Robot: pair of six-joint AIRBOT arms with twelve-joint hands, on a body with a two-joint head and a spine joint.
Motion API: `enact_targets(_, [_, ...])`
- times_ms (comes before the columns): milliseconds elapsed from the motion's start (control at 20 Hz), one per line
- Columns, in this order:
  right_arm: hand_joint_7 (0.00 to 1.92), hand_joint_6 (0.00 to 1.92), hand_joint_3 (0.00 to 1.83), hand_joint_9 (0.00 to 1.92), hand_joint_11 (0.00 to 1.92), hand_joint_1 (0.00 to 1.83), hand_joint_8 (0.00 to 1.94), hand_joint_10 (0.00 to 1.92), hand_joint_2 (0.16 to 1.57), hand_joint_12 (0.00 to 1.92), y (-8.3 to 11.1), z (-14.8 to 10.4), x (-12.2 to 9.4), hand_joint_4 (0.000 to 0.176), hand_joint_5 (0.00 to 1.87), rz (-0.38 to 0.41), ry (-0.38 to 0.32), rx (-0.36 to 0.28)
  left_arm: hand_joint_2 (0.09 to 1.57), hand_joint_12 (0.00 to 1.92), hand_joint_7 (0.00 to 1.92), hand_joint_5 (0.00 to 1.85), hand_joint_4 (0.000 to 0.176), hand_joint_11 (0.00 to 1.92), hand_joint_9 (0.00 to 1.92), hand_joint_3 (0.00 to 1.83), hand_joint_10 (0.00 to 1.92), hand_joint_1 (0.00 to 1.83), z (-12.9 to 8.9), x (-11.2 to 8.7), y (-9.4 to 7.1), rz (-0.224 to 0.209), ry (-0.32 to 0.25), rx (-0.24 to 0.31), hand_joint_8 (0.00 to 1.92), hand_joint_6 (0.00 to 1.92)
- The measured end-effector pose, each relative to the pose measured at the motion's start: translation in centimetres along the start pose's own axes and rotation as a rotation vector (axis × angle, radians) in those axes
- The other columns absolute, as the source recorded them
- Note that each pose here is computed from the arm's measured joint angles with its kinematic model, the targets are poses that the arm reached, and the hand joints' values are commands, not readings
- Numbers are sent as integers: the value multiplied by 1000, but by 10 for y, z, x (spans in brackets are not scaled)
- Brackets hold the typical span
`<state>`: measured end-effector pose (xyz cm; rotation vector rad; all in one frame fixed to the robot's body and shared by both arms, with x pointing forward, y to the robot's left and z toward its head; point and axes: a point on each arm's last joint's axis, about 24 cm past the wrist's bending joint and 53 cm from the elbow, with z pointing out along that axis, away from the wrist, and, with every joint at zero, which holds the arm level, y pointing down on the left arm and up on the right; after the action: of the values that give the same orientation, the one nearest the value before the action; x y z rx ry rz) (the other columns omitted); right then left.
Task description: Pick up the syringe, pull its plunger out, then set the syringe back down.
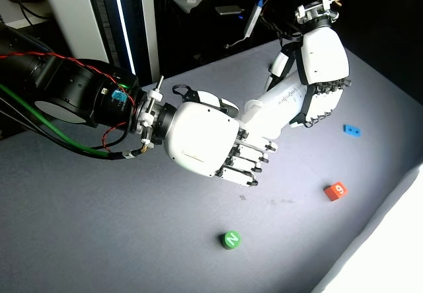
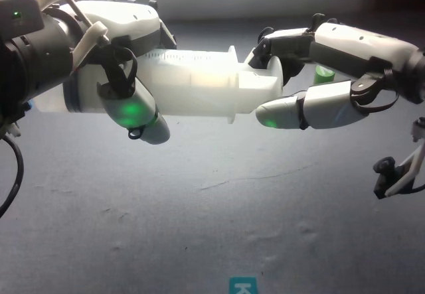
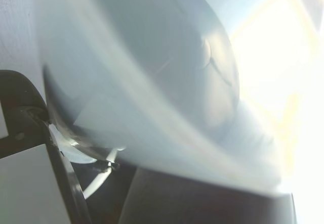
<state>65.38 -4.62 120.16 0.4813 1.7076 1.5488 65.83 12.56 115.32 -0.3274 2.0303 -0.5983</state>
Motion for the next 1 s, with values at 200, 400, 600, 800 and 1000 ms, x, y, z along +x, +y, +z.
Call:
enact_targets(200, [776, 1450, 0, 599, 274, 1131, 1398, 1142, 1271, 1486, 2, 0, -2, 0, 628, 4, -6, -9, 1173, 1468, 765, 959, 0, 679, 741, 1, 1472, 1353, 0, -3, 0, -15, -2, -2, 1254, 983])
enact_targets(400, [795, 1411, 1, 643, 300, 1144, 1398, 1193, 1261, 1491, 5, 1, -4, 0, 647, 2, -12, -20, 1175, 1455, 764, 955, 0, 659, 743, 0, 1476, 1353, 0, -5, -1, -18, -6, -1, 1267, 968])
enact_targets(600, [783, 1358, 0, 619, 286, 1145, 1418, 1231, 1254, 1506, 8, 1, -7, 0, 685, -7, -17, -25, 1164, 1426, 785, 976, 0, 695, 758, 1, 1441, 1356, 0, -7, -2, -26, -10, -2, 1241, 947])
enact_targets(800, [787, 1421, 0, 603, 256, 1138, 1375, 1201, 1259, 1519, 9, -4, -14, 0, 663, -22, -27, -22, 1174, 1447, 760, 953, 0, 681, 747, 2, 1464, 1353, -1, -8, -6, -42, -9, 6, 1269, 986])
enact_targets(1000, [767, 1392, 0, 601, 243, 1136, 1414, 1163, 1261, 1518, 11, -11, -27, 0, 676, -31, -50, -22, 1175, 1442, 756, 966, 0, 668, 735, 0, 1470, 1353, -1, -8, -10, -56, -6, 20, 1280, 959])
